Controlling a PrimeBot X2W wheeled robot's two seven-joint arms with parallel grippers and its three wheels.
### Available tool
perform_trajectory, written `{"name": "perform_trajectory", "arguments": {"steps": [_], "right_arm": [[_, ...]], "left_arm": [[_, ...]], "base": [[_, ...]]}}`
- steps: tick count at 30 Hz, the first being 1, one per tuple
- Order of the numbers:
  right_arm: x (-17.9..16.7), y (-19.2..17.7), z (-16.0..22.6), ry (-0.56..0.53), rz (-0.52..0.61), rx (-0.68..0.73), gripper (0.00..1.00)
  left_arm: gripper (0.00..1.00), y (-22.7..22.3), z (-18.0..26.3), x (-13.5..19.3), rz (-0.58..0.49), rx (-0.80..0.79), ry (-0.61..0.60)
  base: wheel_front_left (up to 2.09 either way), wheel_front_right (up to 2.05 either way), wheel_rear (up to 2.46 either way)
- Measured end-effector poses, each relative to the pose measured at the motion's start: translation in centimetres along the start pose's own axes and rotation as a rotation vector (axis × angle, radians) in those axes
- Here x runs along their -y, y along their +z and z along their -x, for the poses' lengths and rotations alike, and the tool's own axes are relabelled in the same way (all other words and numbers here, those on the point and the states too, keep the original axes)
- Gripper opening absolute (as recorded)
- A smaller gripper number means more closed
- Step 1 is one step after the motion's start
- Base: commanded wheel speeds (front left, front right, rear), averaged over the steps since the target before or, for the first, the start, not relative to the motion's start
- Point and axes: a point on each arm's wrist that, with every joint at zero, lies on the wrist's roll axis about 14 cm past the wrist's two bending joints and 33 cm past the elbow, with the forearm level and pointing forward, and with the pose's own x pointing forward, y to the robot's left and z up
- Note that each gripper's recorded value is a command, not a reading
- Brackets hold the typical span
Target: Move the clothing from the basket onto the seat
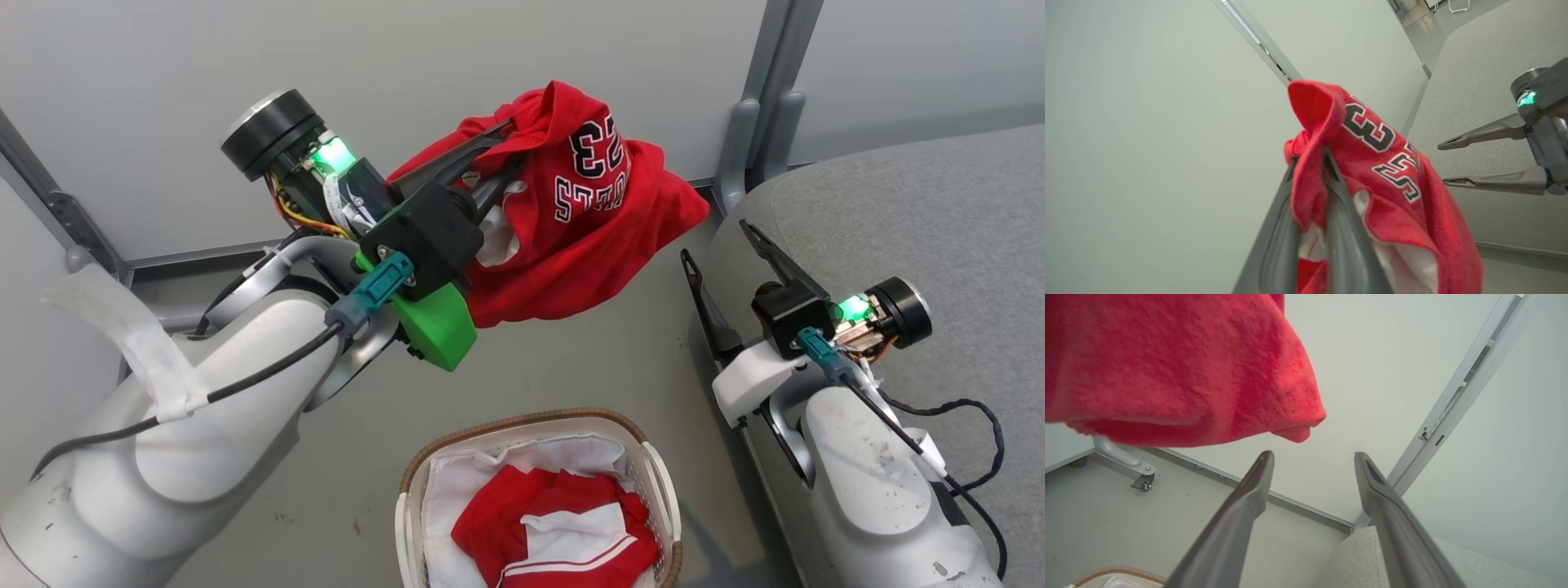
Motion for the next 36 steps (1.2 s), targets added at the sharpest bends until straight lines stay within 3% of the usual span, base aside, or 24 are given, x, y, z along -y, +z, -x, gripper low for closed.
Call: {"name": "perform_trajectory", "arguments": {"steps": [4,14,23,24,25,26,27,28,35,36], "right_arm": [[-0.6,0.2,-0.9,0.03,0.022,-0.002,1.0],[-2.0,5.7,-2.8,0.08,0.062,0.165,1.0],[-7.0,8.4,-2.8,0.236,0.068,0.249,1.0],[-7.2,8.6,-2.8,0.243,0.064,0.254,0.49],[-7.3,8.7,-2.8,0.249,0.06,0.256,0.4],[-7.5,8.7,-2.8,0.253,0.058,0.257,0.19],[-7.6,8.7,-2.8,0.256,0.056,0.259,0.06],[-7.6,8.8,-2.8,0.257,0.055,0.261,0.0],[-7.0,8.4,-3.1,0.241,0.039,0.253,0.0],[-6.7,8.2,-3.1,0.233,0.036,0.25,0.0]], "left_arm": [[0.0,0.4,0.1,0.3,-0.001,0.007,-0.008],[0.0,-0.1,0.5,0.6,0.01,-0.006,-0.014],[0.0,-0.9,0.5,0.9,0.028,-0.021,-0.02],[0.0,-1.0,0.4,0.9,0.033,-0.022,-0.02],[0.0,-1.2,0.4,0.9,0.037,-0.026,-0.019],[0.0,-1.5,0.5,0.9,0.041,-0.033,-0.017],[0.0,-1.8,0.5,0.9,0.046,-0.04,-0.014],[0.0,-2.0,0.6,0.9,0.053,-0.044,-0.013],[0.0,-4.3,1.1,0.6,0.107,-0.087,0.018],[0.07,-4.7,1.2,0.7,0.119,-0.09,0.022]], "base": [[0.0,0.0,0.0],[0.0,0.0,0.0],[0.0,0.0,0.0],[0.0,0.0,0.0],[0.0,0.0,0.0],[0.0,0.0,0.0],[0.0,0.0,0.0],[0.0,0.0,0.0],[0.0,0.0,0.0],[0.0,0.0,0.0]]}}
